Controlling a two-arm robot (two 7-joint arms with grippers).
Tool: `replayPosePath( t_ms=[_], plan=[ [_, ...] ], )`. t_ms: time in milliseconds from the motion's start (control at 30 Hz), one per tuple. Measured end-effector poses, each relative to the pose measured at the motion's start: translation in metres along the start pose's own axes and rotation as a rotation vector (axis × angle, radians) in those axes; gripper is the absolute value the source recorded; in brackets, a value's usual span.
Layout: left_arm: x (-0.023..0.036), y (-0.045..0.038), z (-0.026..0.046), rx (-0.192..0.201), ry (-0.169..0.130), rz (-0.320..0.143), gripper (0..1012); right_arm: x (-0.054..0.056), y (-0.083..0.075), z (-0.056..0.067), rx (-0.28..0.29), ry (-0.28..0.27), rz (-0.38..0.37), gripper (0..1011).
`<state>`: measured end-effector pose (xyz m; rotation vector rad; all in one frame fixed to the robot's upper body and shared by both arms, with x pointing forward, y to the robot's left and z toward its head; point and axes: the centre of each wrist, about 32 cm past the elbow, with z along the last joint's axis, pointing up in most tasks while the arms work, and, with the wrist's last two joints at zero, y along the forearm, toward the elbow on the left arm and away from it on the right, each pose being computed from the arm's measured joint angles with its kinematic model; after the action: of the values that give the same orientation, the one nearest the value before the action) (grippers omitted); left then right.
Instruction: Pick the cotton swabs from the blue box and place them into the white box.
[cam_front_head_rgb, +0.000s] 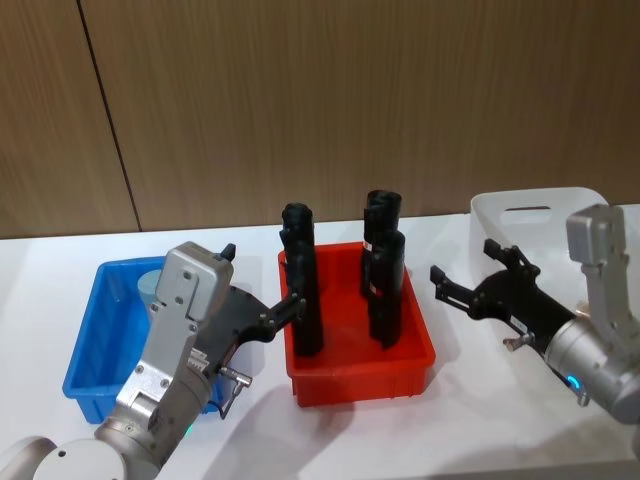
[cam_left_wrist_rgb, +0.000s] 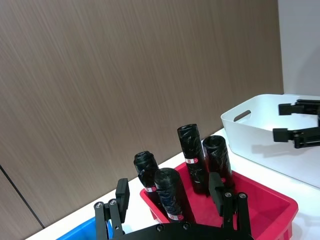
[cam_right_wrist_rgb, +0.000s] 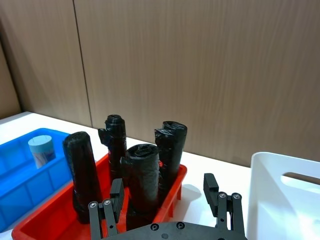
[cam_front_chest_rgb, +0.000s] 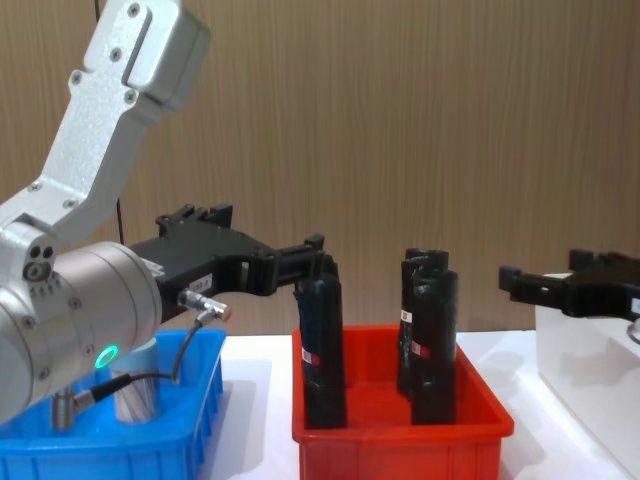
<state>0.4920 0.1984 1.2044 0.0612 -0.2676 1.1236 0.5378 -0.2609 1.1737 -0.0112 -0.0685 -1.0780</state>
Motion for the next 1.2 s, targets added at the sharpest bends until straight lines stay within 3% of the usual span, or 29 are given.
replayPosePath(
  t_ms=[233, 567, 1200],
  plan=[
    [0.0000, 0.0000, 0.0000, 0.000, 0.000, 0.000, 1004, 0.013, 0.020, -0.002, 0.003, 0.021, 0.068, 1002],
    [0.0000, 0.0000, 0.0000, 0.000, 0.000, 0.000, 1004, 0.021, 0.046, -0.004, 0.003, 0.038, 0.152, 1002],
    [0.0000, 0.0000, 0.0000, 0.000, 0.000, 0.000, 1004, 0.032, 0.081, -0.014, -0.011, 0.059, 0.227, 1002]
  ],
)
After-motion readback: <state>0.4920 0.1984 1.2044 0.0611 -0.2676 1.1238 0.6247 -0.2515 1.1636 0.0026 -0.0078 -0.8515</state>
